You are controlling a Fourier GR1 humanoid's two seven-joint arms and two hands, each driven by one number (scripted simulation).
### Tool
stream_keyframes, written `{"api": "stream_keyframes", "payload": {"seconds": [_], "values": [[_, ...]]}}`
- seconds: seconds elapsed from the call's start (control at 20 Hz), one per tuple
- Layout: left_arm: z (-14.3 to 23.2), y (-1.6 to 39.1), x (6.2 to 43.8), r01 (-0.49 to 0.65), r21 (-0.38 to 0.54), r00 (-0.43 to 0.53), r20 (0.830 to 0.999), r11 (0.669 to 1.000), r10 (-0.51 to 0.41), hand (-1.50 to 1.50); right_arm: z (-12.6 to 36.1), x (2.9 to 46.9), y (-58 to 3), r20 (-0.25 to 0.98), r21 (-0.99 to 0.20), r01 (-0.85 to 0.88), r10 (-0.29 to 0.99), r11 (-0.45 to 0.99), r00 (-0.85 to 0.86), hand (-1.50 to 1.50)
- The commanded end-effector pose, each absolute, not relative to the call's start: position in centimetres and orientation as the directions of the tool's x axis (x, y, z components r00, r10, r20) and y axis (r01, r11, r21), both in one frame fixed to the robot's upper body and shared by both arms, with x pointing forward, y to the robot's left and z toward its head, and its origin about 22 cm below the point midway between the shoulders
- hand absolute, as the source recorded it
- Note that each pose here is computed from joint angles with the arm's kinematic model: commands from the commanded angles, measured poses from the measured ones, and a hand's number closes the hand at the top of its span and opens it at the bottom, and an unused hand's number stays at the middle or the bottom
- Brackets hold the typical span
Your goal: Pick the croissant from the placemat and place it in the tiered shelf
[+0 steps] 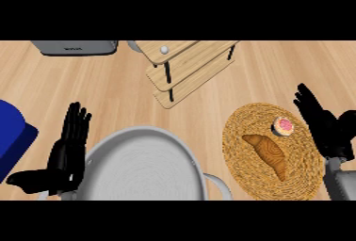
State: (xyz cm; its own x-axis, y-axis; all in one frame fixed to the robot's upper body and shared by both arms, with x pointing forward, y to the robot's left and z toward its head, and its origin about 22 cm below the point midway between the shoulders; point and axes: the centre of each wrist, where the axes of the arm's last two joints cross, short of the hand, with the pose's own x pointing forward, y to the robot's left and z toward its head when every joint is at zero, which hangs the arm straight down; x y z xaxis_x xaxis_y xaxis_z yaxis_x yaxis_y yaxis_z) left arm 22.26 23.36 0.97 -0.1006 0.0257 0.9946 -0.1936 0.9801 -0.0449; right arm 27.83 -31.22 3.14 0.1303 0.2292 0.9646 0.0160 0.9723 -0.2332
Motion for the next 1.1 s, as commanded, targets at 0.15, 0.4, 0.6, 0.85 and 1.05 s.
{"api": "stream_keyframes", "payload": {"seconds": [0.15,0.4,0.6,0.85,1.05], "values": [[-1.0,26.7,22.3,-0.056,0.2,0.091,0.977,0.978,-0.195,0.0,8.9,27.1,-37.2,0.827,-0.556,0.135,0.562,0.82,-0.014,-1.5],[-2.7,27.8,21.8,0.091,0.24,0.229,0.94,0.967,-0.255,0.0,8.3,26.0,-41.6,0.694,-0.701,0.336,0.711,0.629,0.117,1.5],[-3.3,26.7,22.9,0.114,0.235,0.226,0.94,0.965,-0.255,0.0,5.3,25.0,-41.4,0.87,-0.465,0.173,0.484,0.868,-0.09,-1.5],[-3.4,26.5,22.5,0.128,0.246,0.226,0.936,0.961,-0.27,0.0,6.8,24.0,-39.2,0.815,-0.564,-0.049,0.545,0.825,-0.196,-1.5],[-3.0,26.4,23.5,0.128,0.239,0.226,0.938,0.963,-0.263,0.0,8.8,23.5,-37.4,0.774,-0.633,-0.181,0.613,0.753,-0.157,-1.5]]}}
